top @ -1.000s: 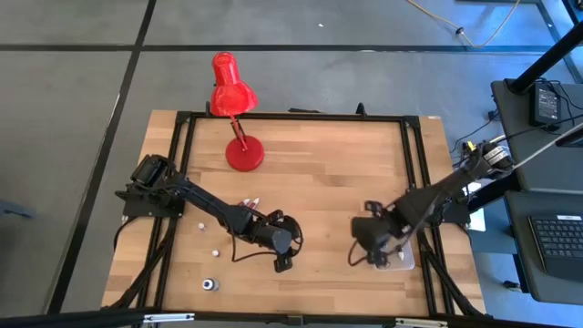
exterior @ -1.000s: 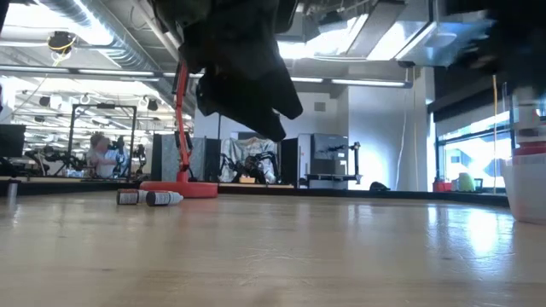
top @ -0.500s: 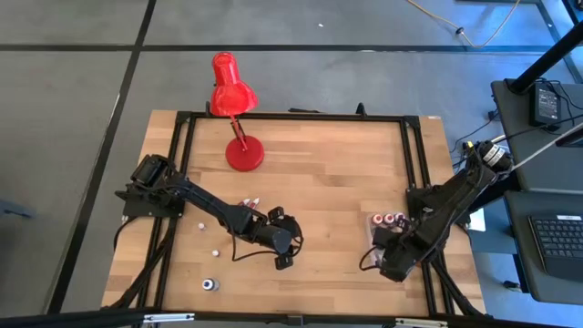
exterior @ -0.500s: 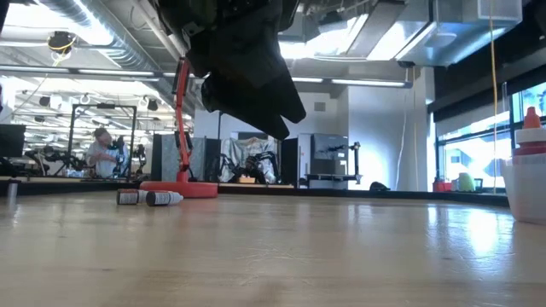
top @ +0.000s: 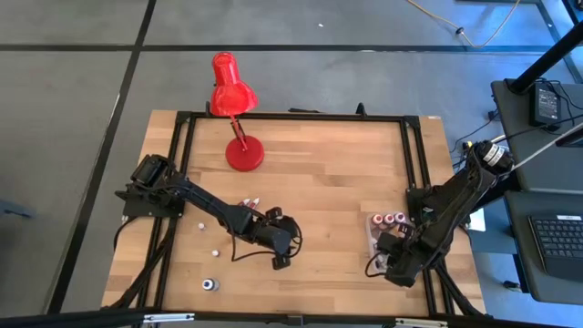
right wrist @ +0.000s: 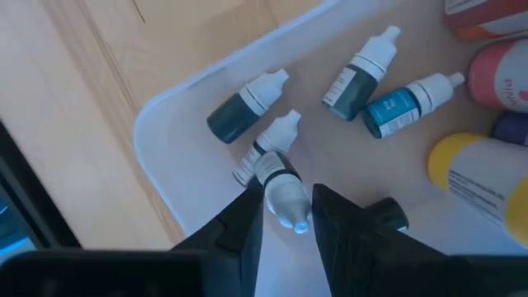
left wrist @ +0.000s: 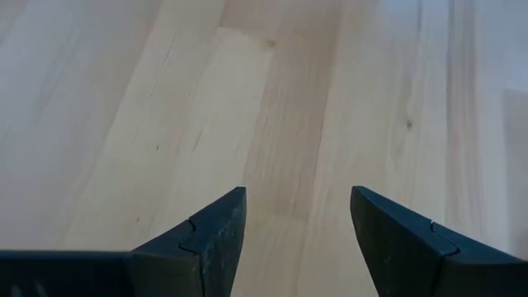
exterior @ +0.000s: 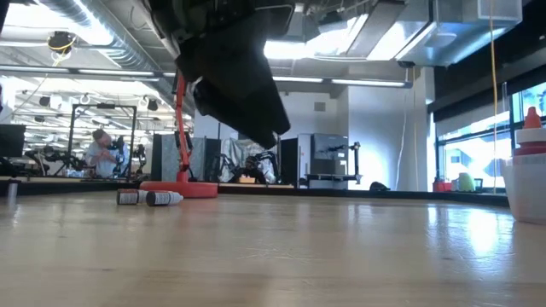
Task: Pick & Place food coloring
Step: Put the right small black bottle into the transparent container, then put the right small red bottle into the transparent container
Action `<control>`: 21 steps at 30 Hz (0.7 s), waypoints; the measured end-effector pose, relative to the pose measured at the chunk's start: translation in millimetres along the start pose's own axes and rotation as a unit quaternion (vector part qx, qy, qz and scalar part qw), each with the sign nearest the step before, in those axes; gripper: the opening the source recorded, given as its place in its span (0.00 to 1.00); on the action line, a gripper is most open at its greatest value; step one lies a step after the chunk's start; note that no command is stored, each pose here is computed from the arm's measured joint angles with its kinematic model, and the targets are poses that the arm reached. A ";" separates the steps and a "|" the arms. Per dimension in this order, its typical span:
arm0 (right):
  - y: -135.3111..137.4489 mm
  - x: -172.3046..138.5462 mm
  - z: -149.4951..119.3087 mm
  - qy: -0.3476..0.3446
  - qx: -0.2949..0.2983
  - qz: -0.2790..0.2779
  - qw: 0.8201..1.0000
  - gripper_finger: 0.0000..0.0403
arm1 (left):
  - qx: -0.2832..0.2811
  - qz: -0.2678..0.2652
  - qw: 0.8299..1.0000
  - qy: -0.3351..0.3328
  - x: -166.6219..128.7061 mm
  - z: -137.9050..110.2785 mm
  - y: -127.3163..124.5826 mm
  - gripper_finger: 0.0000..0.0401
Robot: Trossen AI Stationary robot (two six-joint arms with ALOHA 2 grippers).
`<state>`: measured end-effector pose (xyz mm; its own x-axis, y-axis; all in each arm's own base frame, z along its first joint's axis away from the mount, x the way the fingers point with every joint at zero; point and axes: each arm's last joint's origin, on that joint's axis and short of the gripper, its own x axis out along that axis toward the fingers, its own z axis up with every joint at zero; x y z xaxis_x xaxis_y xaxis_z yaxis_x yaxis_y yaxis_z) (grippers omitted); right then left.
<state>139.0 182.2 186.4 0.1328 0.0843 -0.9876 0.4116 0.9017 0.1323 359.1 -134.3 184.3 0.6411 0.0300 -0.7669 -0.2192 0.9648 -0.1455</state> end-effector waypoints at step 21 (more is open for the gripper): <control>0.2 -0.3 -0.1 0.002 -0.001 0.000 1.000 0.28 | -0.161 0.228 0.955 0.099 -2.0 -15.7 58.2 0.63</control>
<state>138.9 182.4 186.7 0.1299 0.0862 -0.9878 0.4096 0.9026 0.1326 333.5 -82.3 167.6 0.2802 0.3469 -0.8951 -0.6776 0.7319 0.0716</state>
